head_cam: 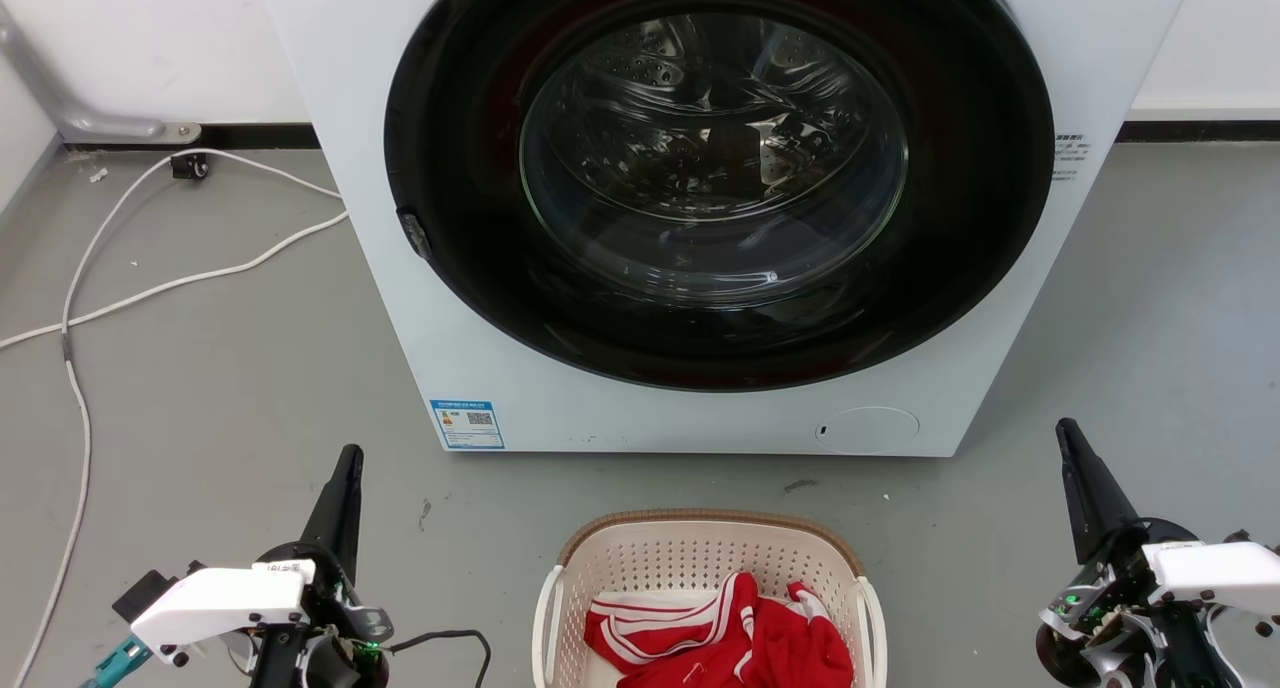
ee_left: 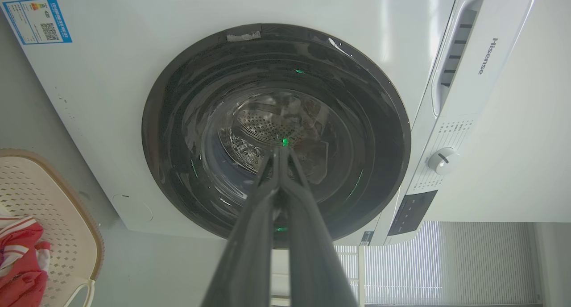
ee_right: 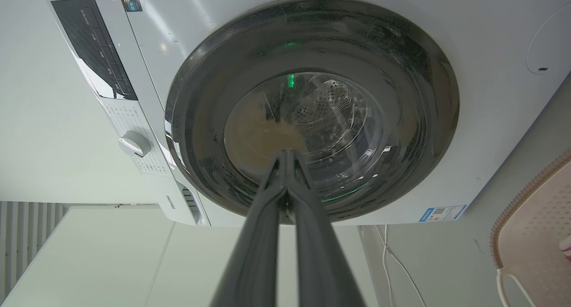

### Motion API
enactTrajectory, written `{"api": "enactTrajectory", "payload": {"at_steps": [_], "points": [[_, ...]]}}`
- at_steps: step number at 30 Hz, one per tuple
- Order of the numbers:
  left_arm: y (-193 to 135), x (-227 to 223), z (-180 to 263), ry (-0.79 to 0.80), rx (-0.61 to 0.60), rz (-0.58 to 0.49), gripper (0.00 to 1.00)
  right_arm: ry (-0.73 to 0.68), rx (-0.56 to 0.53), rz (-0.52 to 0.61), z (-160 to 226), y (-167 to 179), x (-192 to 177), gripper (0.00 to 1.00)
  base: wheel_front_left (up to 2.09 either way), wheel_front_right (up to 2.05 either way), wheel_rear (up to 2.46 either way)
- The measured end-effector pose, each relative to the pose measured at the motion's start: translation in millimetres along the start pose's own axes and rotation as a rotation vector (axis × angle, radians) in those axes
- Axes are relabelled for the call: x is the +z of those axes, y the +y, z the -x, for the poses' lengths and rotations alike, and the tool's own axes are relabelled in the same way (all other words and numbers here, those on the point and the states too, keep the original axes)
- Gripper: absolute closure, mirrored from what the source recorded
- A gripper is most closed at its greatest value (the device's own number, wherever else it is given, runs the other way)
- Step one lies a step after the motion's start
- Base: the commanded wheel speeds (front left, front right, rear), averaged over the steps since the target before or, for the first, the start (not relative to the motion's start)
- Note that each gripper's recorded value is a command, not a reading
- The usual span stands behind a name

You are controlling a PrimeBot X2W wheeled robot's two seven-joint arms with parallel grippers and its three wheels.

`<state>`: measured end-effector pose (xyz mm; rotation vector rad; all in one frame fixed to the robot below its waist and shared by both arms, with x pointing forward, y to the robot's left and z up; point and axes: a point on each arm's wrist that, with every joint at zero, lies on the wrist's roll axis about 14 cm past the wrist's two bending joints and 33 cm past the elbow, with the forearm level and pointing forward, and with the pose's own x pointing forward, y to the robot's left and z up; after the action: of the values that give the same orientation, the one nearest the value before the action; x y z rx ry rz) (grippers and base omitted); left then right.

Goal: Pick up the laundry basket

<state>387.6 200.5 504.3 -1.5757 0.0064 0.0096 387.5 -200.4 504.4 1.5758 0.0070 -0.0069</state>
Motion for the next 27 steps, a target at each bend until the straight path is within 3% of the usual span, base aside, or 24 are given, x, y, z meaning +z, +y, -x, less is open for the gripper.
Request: {"api": "enactTrajectory", "payload": {"at_steps": [27], "points": [[0.1, -0.1, 0.0, 0.001, 0.000, 0.001, 1.00, 0.000, 0.000, 0.001, 0.0, -0.1, 0.1, 1.00, 0.00, 0.00, 0.00]]}}
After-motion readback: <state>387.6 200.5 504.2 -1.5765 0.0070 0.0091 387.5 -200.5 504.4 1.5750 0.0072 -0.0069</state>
